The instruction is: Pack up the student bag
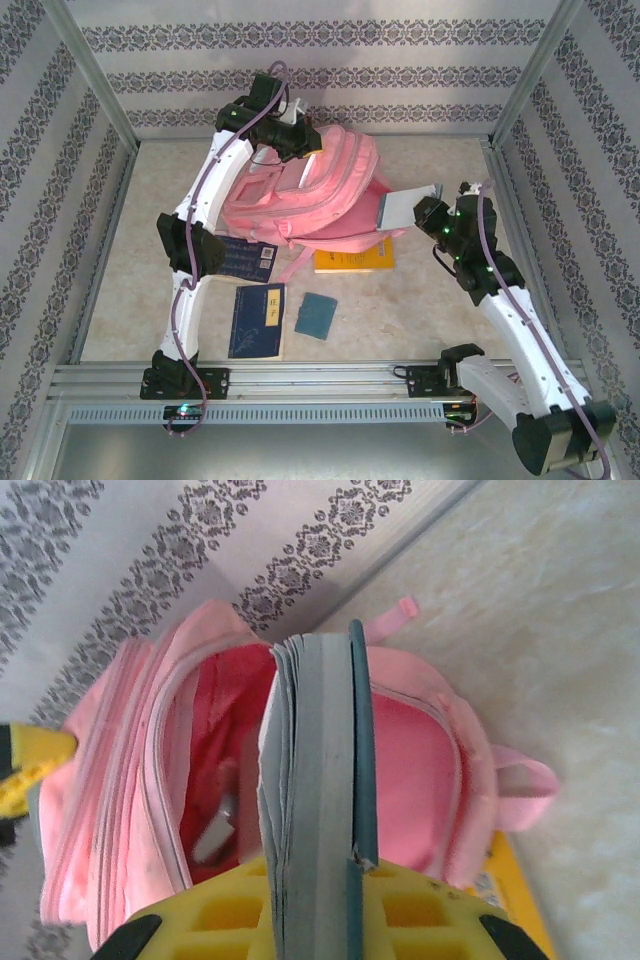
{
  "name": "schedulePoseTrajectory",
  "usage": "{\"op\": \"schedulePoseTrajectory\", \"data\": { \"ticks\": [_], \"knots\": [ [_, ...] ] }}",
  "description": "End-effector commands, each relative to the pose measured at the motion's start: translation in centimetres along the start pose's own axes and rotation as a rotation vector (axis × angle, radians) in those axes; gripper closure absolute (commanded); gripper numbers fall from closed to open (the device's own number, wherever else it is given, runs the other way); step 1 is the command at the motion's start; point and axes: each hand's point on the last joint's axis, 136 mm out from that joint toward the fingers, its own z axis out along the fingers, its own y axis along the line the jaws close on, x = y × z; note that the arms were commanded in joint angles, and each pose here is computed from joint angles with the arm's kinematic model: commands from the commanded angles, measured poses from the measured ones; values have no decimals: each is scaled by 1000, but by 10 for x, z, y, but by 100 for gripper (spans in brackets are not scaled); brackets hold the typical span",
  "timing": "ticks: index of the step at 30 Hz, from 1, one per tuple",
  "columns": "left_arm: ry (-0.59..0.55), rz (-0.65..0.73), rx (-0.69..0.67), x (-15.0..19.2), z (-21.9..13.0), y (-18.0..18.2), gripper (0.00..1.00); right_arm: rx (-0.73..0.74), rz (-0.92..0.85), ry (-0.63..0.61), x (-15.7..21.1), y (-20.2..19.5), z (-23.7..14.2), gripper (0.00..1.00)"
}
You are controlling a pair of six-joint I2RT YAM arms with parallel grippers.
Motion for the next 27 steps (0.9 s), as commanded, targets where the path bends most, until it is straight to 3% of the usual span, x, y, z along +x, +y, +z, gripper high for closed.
{"op": "schedulePoseTrajectory", "data": {
  "ticks": [1,7,17,27],
  "knots": [
    [-49,85,182,-10,-39,-56,100,-177,135,-88,-21,30,13,100],
    [-50,86,223,-12,-47,-66,100,-229,175,-76,-25,40,40,100],
    [-54,82,291,-18,-57,-76,100,-283,202,-11,11,71,85,100],
    [-74,81,352,-28,-61,-88,100,-309,285,-3,59,87,170,100]
  ]
}}
